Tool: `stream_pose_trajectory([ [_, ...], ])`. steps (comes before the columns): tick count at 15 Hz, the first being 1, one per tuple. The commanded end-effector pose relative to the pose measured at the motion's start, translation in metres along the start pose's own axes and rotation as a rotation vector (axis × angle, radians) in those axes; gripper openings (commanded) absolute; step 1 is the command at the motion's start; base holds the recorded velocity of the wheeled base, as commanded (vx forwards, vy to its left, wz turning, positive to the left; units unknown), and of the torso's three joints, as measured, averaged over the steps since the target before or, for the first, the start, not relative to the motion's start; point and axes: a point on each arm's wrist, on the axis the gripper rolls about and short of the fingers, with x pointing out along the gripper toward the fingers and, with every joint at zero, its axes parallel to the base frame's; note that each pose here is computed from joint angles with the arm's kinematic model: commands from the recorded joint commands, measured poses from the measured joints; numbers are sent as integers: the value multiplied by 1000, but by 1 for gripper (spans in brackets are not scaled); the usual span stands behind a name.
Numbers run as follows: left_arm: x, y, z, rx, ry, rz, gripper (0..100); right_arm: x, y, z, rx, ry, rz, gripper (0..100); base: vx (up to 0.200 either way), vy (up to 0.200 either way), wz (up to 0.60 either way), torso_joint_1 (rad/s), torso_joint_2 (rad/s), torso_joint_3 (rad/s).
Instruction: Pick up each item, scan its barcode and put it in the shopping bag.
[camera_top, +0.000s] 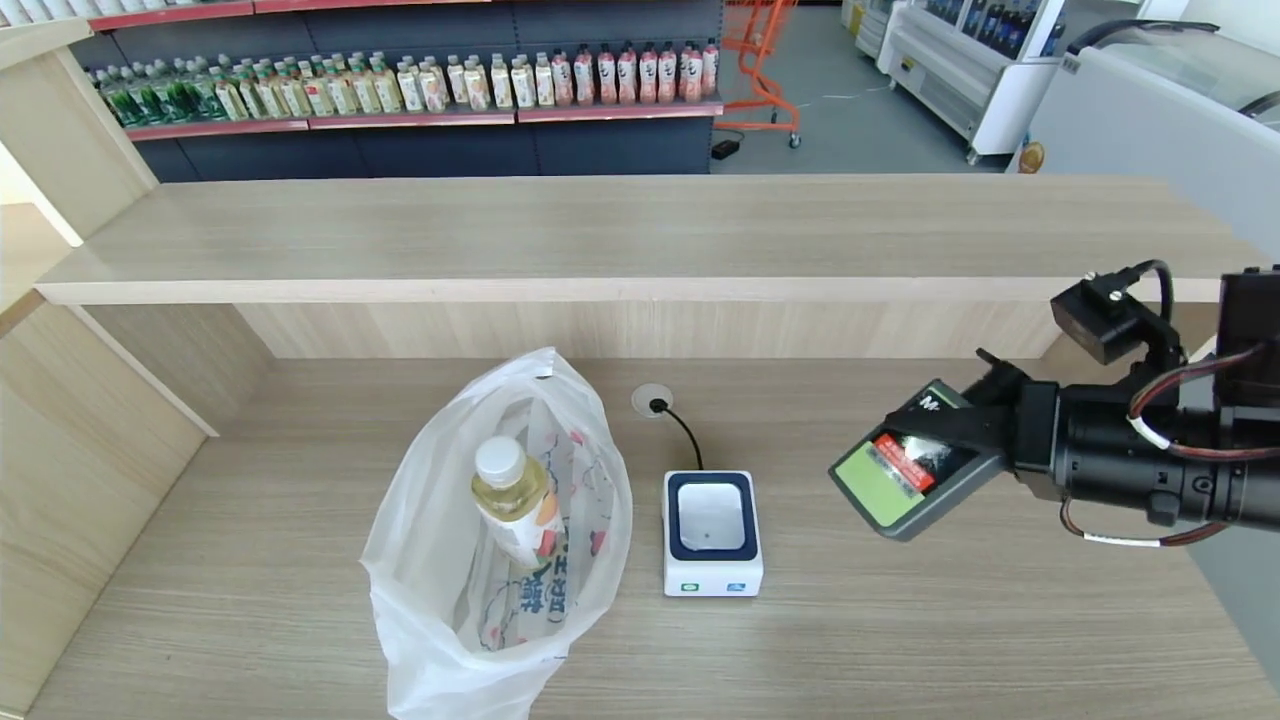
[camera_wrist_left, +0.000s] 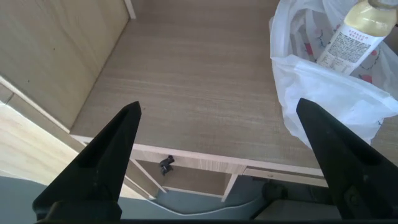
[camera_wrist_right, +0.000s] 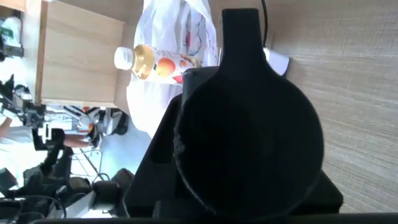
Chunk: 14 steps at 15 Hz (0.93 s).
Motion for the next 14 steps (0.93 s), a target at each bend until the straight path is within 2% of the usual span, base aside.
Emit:
stream_pose_trajectory([
  [1, 0, 0, 0, 0, 0, -1, 100, 0, -1, -29, -76, 88, 7, 0, 0, 0, 0, 0, 0, 0],
  [3, 0, 0, 0, 0, 0, 1, 100, 5, -4, -38, -123, 130, 5, 0, 0, 0, 0, 0, 0, 0],
  [5, 0, 0, 0, 0, 0, -1, 100, 14, -8, -37, -136, 144, 2, 0, 0, 0, 0, 0, 0, 0],
  [9, 0, 0, 0, 0, 0, -1, 100, 50, -21, -27, -163, 119, 23, 0, 0, 0, 0, 0, 0, 0],
  [14, 0, 0, 0, 0, 0, -1, 100, 101, -17, -28, -200, 160, 89, 0, 0, 0, 0, 0, 0, 0],
])
